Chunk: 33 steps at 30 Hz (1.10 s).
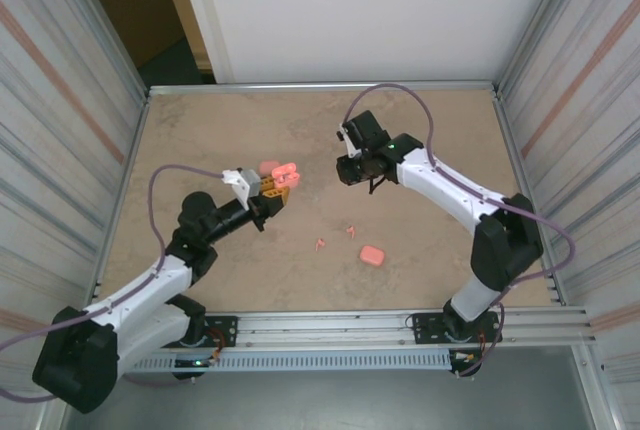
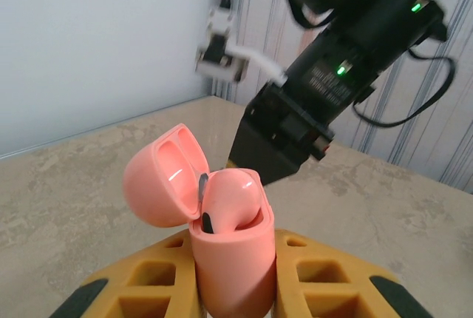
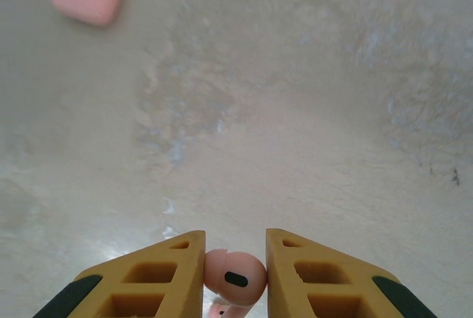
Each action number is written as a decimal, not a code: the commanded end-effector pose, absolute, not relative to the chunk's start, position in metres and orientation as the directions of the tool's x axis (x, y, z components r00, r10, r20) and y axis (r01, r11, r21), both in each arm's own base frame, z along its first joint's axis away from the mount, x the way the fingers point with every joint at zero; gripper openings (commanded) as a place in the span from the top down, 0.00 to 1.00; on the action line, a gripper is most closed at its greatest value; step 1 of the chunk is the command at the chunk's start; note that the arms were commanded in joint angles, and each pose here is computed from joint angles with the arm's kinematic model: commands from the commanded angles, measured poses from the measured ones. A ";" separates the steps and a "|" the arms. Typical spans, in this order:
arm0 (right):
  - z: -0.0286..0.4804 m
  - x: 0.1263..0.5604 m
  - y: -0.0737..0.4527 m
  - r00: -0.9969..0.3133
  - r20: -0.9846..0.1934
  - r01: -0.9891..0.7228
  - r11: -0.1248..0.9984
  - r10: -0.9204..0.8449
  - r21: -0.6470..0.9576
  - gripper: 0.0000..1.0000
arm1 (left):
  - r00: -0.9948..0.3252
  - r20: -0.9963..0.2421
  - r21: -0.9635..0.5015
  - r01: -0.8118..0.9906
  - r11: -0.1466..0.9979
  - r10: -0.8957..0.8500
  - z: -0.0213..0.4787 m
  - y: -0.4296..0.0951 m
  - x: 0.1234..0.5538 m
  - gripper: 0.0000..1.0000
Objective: Insert the wireless bluetooth earbuds into the charging case
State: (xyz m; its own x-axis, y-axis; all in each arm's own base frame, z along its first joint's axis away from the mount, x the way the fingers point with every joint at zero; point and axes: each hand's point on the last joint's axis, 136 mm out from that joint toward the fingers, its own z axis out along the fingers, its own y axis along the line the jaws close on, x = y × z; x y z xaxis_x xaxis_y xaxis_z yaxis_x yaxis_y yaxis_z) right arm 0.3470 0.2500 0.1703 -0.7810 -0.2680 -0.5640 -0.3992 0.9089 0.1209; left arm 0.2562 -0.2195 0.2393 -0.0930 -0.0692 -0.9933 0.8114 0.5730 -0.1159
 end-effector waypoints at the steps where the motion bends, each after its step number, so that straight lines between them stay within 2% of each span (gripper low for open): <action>1: 0.195 0.341 0.255 -0.742 -0.624 -0.420 0.895 -0.244 0.150 0.76 | -0.061 -0.992 -0.110 0.831 0.545 -0.106 0.250 -0.225 0.253 1.00; 11: 0.252 0.324 0.276 -0.627 -0.751 -0.501 0.845 -0.207 0.186 0.76 | -0.110 -0.987 -0.156 0.841 0.519 -0.117 0.241 -0.235 0.260 1.00; 17: 0.280 0.313 0.287 -0.534 -0.821 -0.546 0.824 -0.204 0.151 0.75 | -0.150 -0.977 -0.205 0.841 0.501 -0.149 0.239 -0.241 0.265 1.00; 33: 0.308 0.290 0.316 -0.379 -0.915 -0.658 0.735 -0.140 0.160 0.76 | -0.161 -0.968 -0.231 0.873 0.429 -0.194 0.253 -0.260 0.263 1.00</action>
State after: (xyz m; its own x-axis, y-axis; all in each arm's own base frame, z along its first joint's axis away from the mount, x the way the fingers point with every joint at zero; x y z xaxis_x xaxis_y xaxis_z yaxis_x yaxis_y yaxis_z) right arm 0.2941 0.3108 0.2840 -0.4557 -0.1737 -0.8731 -0.6230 0.7628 0.1734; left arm 0.2643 -0.2542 0.2298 -0.2092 -0.1557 -0.9654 0.8469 0.4647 -0.2584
